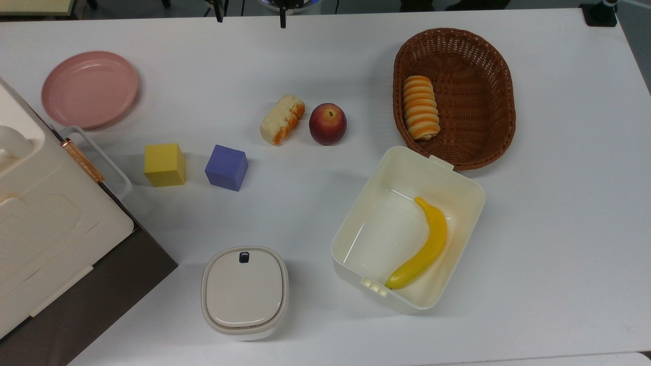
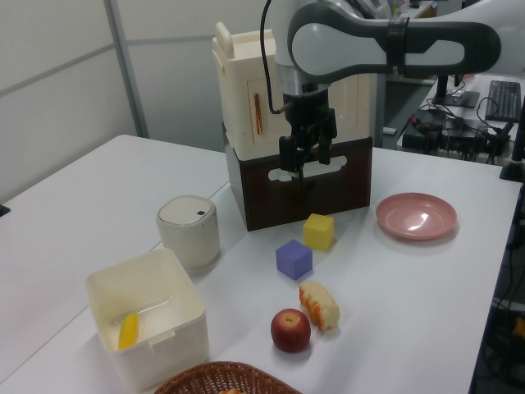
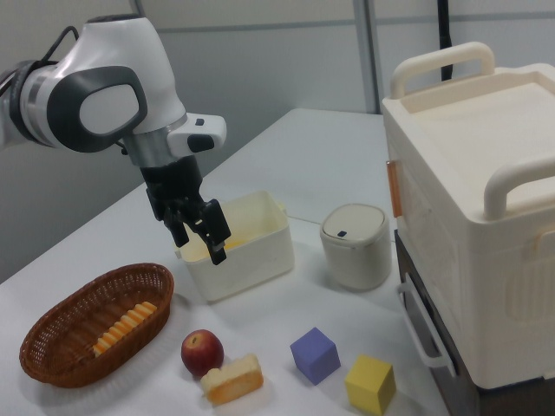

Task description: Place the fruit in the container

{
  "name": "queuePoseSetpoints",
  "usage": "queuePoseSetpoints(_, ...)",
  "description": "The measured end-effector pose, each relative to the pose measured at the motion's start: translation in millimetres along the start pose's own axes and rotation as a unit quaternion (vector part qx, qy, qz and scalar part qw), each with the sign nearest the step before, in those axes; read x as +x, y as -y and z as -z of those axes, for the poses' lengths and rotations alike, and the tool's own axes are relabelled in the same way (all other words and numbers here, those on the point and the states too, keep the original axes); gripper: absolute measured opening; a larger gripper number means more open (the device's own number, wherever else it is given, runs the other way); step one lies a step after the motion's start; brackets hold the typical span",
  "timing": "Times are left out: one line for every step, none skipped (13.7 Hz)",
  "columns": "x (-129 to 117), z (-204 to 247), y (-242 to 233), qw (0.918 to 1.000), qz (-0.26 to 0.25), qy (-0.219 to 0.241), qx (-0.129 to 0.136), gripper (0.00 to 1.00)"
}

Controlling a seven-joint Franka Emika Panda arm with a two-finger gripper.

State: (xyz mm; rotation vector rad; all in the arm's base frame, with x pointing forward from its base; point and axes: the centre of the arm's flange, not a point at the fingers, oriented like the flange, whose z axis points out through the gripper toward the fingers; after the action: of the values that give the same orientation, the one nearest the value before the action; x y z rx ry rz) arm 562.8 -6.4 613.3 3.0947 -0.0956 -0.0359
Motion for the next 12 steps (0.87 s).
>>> queuePoseSetpoints(0,0,0,1.0000,0.000,0.000,0.000,1.00)
queuePoseSetpoints(0,0,0,1.0000,0.000,0.000,0.000,1.00)
queuePoseSetpoints(0,-1,1,1.0000,0.001,0.001,0.000,1.00)
queuePoseSetpoints(0,-2,2,1.0000,0.002,0.002,0.000,1.00)
queuePoseSetpoints(0,-3,3,1.0000,0.003,0.003,0.000,1.00)
queuePoseSetpoints(1,-4,3,1.0000,0.003,0.004,0.000,1.00)
queuePoseSetpoints(1,-4,3,1.0000,0.003,0.004,0.001,1.00)
queuePoseSetpoints(1,-5,4,1.0000,0.003,0.005,0.004,1.00)
queuePoseSetpoints(1,-6,5,0.9999,0.003,0.007,0.009,1.00)
queuePoseSetpoints(1,-8,6,0.9999,0.003,0.009,0.012,1.00)
queuePoseSetpoints(0,-12,6,0.9998,0.003,0.013,0.014,1.00)
queuePoseSetpoints(1,-16,7,0.9997,0.003,0.018,0.014,1.00)
